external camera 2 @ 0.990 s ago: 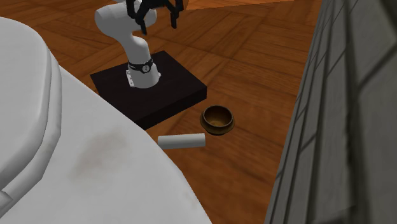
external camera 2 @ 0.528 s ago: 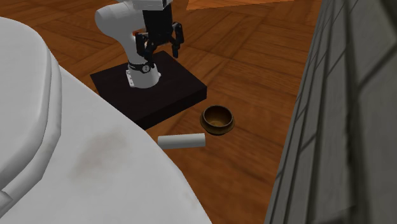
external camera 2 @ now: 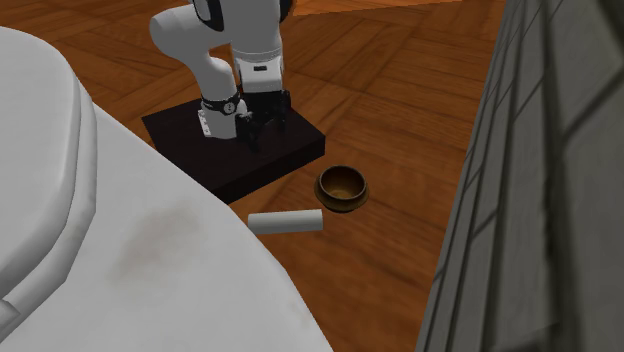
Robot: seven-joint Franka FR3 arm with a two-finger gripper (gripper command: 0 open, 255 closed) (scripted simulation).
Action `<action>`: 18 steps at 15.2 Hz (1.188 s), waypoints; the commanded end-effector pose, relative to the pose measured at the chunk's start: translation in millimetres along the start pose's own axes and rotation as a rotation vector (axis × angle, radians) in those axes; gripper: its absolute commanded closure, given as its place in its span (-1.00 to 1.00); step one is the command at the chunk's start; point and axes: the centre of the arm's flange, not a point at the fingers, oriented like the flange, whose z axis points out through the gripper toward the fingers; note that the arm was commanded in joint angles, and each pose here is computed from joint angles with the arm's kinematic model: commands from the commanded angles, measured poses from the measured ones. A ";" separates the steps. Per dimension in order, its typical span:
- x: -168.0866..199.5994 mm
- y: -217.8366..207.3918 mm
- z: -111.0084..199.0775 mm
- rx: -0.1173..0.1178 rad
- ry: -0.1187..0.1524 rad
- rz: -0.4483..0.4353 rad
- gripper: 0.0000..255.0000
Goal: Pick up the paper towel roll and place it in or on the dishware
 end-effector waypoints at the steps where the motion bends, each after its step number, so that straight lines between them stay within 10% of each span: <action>1: 5.3 3.7 24.6 -0.003 0.004 -0.060 -1.00; 18: 46.7 10.8 217.4 -0.011 0.011 -0.463 -1.00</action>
